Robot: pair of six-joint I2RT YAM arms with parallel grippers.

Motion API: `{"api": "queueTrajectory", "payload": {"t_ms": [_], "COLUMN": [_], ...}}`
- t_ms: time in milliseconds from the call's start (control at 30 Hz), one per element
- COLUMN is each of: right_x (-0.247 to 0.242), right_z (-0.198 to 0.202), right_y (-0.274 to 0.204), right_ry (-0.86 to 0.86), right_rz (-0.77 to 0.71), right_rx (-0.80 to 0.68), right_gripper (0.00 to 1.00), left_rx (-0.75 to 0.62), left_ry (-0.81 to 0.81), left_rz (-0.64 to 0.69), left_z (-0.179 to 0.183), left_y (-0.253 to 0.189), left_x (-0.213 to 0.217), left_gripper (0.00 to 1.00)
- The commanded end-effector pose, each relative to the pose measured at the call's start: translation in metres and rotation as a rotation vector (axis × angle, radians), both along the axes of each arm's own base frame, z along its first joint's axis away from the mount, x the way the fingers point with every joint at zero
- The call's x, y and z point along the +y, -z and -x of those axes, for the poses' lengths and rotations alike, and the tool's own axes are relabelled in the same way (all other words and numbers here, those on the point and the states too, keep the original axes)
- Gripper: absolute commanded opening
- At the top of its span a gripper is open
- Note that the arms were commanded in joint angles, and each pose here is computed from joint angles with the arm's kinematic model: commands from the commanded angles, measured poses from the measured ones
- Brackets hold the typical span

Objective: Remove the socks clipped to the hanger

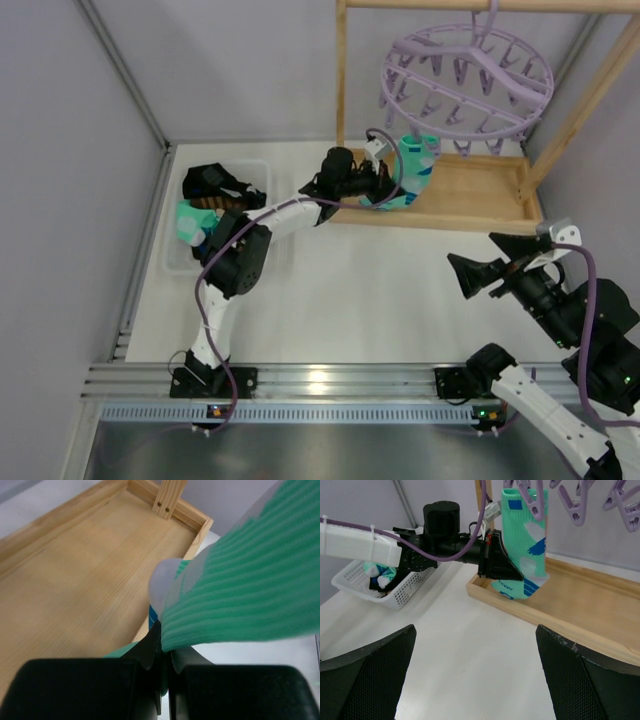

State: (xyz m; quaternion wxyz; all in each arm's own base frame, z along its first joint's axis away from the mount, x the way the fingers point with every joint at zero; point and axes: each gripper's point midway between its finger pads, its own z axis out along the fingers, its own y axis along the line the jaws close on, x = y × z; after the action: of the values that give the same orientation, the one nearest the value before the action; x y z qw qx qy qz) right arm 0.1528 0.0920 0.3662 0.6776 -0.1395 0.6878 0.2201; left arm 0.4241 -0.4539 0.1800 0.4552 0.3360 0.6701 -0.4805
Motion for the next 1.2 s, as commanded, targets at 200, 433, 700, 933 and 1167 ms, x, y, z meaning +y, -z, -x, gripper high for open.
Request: {"api": "queueTrajectory", "payload": {"t_ms": [200,433,700,933,1167], "right_x": [0.001,0.0,0.03,0.036,0.028], "right_z": [-0.005,-0.03,-0.069,-0.109,-0.135], "right_y": [-0.018,-0.038,-0.062,-0.065,-0.063], "right_ry": [0.02,0.115,0.107,0.199,0.322], "right_rz": [-0.066,-0.12,-0.158,-0.064,0.032], "right_rx": [-0.035,0.008,0.058,0.098,0.147], "right_gripper": [1.0,1.0,0.99,0.94,0.76], "left_rx": [-0.125,0.097,0.057,-0.018,-0.113], "left_ry": [-0.114,-0.142,-0.275,-0.375,-0.617], "left_rz": [0.211,0.166,0.073,0.006,-0.081], "left_z": [0.035,0.085,0.128,0.174,0.179], "left_y": [-0.154,-0.1,-0.061,-0.046,-0.05], "left_x": [0.034,0.061,0.052,0.02,0.015], "left_gripper": [0.0,0.0,0.0,0.0,0.0]}}
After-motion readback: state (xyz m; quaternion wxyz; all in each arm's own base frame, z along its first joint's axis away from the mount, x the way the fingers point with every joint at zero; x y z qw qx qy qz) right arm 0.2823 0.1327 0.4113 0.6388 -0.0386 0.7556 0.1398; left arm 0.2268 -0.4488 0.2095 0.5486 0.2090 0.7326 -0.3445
